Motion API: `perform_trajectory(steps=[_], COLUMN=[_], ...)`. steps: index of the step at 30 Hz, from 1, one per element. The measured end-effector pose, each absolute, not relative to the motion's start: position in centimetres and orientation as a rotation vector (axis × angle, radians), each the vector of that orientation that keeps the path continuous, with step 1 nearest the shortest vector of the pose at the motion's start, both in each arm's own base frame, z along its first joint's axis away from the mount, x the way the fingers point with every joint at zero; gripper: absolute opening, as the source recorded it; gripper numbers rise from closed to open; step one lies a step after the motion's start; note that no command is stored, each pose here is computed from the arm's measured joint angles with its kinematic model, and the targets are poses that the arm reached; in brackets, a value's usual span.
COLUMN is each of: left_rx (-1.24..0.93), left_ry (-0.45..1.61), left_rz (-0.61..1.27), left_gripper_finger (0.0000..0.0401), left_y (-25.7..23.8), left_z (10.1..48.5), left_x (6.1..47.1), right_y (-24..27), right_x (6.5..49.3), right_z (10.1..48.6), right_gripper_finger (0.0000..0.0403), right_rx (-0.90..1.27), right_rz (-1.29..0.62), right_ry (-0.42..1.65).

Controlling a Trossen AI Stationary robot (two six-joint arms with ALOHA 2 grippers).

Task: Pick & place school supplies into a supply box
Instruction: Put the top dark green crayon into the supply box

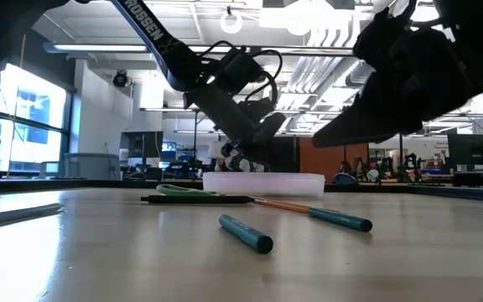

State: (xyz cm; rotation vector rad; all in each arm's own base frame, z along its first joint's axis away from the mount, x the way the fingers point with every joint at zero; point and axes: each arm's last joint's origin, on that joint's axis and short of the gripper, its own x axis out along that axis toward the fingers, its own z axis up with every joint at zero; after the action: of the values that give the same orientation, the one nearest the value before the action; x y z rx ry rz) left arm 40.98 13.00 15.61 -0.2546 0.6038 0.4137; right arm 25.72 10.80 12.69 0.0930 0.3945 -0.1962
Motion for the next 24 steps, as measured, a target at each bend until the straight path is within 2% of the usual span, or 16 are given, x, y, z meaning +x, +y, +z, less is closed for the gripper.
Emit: perform_trajectory(steps=[4,10,18,21,24], left_rx=[-0.239,-0.268,-0.288,-0.270,-0.262], left_ry=[0.607,0.627,0.643,0.650,0.644], left_rz=[0.403,0.404,0.409,0.402,0.415], left_gripper_finger=[0.0076,0.0076,0.0078,0.0094,0.0127], left_y=[12.9,12.9,13.2,13.2,13.2], left_z=[15.6,14.9,14.4,14.4,14.5], left_x=[41.0,41.0,40.9,40.9,40.9], right_y=[10.7,9.7,9.2,9.2,9.2], right_x=[26.1,26.5,26.8,26.8,26.8], right_z=[11.9,11.8,11.8,11.8,11.8], right_gripper_finger=[0.0087,0.0087,0.0087,0.0087,0.0087], right_rx=[0.070,0.072,0.094,0.094,0.094], right_rz=[-0.174,-0.259,-0.222,-0.221,-0.221], right_ry=[0.400,0.385,0.400,0.400,0.400])
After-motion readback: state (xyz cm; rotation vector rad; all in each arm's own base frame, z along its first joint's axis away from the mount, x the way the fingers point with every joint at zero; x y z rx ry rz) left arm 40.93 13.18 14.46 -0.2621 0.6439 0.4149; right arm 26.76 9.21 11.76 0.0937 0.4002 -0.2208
